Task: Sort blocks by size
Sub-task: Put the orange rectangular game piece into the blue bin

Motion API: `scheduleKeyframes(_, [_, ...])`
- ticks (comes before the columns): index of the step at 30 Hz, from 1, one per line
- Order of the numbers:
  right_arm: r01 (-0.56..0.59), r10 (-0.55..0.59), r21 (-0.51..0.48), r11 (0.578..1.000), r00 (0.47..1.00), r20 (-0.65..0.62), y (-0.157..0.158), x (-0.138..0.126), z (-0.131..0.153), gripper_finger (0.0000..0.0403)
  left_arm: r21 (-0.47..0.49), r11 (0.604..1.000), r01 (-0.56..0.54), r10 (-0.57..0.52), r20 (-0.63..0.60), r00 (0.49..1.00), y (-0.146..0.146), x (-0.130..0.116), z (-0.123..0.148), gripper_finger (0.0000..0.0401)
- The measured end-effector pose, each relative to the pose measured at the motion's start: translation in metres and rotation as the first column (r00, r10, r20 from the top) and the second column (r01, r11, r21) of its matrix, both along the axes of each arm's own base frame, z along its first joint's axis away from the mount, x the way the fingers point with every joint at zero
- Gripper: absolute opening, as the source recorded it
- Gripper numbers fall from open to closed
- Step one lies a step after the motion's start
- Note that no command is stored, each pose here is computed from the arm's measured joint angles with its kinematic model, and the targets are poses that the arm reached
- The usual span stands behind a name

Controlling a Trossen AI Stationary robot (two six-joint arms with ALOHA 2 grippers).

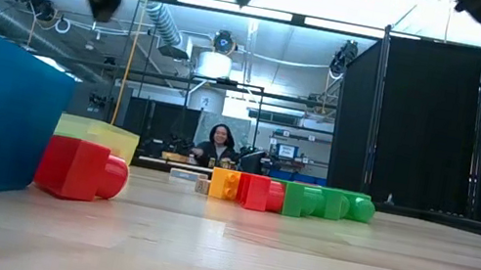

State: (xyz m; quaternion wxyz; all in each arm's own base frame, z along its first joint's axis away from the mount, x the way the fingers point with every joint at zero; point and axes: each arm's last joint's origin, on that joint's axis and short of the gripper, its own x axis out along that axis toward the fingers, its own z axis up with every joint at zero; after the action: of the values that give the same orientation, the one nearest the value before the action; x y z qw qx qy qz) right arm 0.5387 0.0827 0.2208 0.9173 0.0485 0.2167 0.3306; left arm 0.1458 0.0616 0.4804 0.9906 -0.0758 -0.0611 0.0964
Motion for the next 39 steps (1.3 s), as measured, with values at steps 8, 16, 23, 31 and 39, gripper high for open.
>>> scheduleKeyframes(8, [-0.225, 0.226, 0.034, 0.974, 0.973, -0.035, 0.025, 0.020, -0.028, 0.0150, -0.001, 1.000, -0.009, 0.009, -0.004, 1.000, 0.001, 0.001, -0.001, 0.0145])
scheduleKeyframes(16, [-0.181, 0.185, 0.036, 0.983, 0.971, -0.153, 0.032, 0.018, -0.046, 0.0238, -0.024, 1.000, -0.017, 0.017, -0.021, 1.000, 0.002, 0.002, -0.003, 0.0145])
scheduleKeyframes(23, [-0.103, 0.073, -0.133, 0.986, 0.973, -0.217, 0.022, -0.005, 0.000, 0.0300, -0.061, 0.998, -0.019, 0.017, -0.032, 0.999, 0.002, 0.002, -0.005, 0.0145])
scheduleKeyframes(31, [0.111, -0.405, -0.557, 0.823, 0.801, -0.440, -0.030, -0.064, 0.054, 0.0261, -0.139, 0.990, -0.023, 0.010, -0.096, 0.995, 0.002, 0.003, -0.013, 0.0145])
scheduleKeyframes(39, [0.051, -0.700, -0.736, 0.675, 0.358, -0.618, -0.049, -0.106, 0.012, 0.0254, -0.157, 0.988, -0.012, -0.005, -0.108, 0.994, 0.002, 0.003, -0.014, 0.0145])
